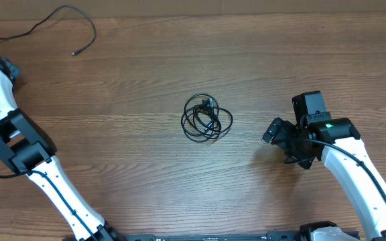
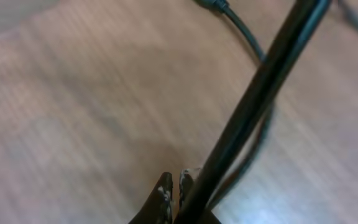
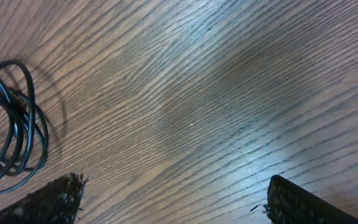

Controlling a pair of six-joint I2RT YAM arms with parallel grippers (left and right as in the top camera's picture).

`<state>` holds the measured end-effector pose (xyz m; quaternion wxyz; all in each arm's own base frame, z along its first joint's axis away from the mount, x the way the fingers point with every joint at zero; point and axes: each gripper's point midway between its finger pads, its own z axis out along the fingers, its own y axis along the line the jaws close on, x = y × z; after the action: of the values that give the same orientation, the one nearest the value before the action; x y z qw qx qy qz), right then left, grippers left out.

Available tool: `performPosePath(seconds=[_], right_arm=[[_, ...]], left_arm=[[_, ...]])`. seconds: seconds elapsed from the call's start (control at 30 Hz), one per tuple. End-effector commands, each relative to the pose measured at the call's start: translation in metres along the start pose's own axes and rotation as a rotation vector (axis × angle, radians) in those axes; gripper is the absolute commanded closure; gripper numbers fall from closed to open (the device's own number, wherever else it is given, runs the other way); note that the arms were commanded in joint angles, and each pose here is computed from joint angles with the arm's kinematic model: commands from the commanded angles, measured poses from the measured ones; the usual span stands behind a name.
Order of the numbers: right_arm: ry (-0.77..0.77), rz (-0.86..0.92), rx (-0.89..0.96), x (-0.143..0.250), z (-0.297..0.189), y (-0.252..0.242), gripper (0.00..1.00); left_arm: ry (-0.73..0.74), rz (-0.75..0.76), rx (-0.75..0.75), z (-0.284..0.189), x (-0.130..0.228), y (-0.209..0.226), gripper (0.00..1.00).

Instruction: Untangle cables

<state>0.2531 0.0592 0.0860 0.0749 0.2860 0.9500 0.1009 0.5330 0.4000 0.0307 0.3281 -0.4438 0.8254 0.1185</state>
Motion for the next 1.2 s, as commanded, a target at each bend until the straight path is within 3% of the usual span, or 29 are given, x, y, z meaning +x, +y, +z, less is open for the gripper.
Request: performPosePath(seconds=[0.0,0.1,0.17,0.33,0.37,0.4,0.43,0.6,0.83,1.0,1.17], right_arm=[[0.000,-0.009,0.007,0.002,0.001,-0.001,0.07],[0.002,-0.009,0.008,0.002,0.001,-0.002,0.07],[0.010,-0.007,0.016,0.004,0.001,-0.003,0.07],[0.013,-0.007,0.020,0.005,0.001,-0.004,0.07],[0.012,-0.007,0.018,0.004,0.001,-0.004,0.07],[0.012,-0.007,0.018,0.004,0.001,-0.004,0.06],[0.012,-0.007,0.018,0.004,0.001,-0.004,0.04],[0.012,-0.008,0.018,0.004,0.001,-0.004,0.00],[0.015,-0.008,0.023,0.005,0.001,-0.005,0.00],[0.003,-0.007,0.011,0.002,0.000,-0.002,0.00],[0.014,-0.014,-0.025,0.002,-0.006,0.007,0.00]], left_arm=[[-0.014,-0.087,0.226,-0.022,-0.021,-0.040,0.96],[-0.002,-0.240,0.402,-0.036,-0.033,-0.069,0.96],[-0.001,-0.257,0.562,-0.049,-0.043,-0.094,0.96],[-0.002,-0.129,0.542,-0.048,-0.033,-0.093,0.94],[0.006,-0.099,0.535,-0.047,-0.029,-0.092,0.81],[0.015,-0.085,0.530,-0.047,-0.027,-0.089,0.31],[0.026,-0.089,0.522,-0.048,-0.026,-0.086,0.00],[0.051,-0.095,0.633,-0.092,-0.043,-0.092,0.00],[0.079,-0.063,0.852,-0.222,-0.074,-0.113,0.00],[0.287,-0.069,1.009,-0.313,-0.042,-0.126,0.00],[0.512,0.003,1.076,-0.373,0.018,-0.145,0.00]])
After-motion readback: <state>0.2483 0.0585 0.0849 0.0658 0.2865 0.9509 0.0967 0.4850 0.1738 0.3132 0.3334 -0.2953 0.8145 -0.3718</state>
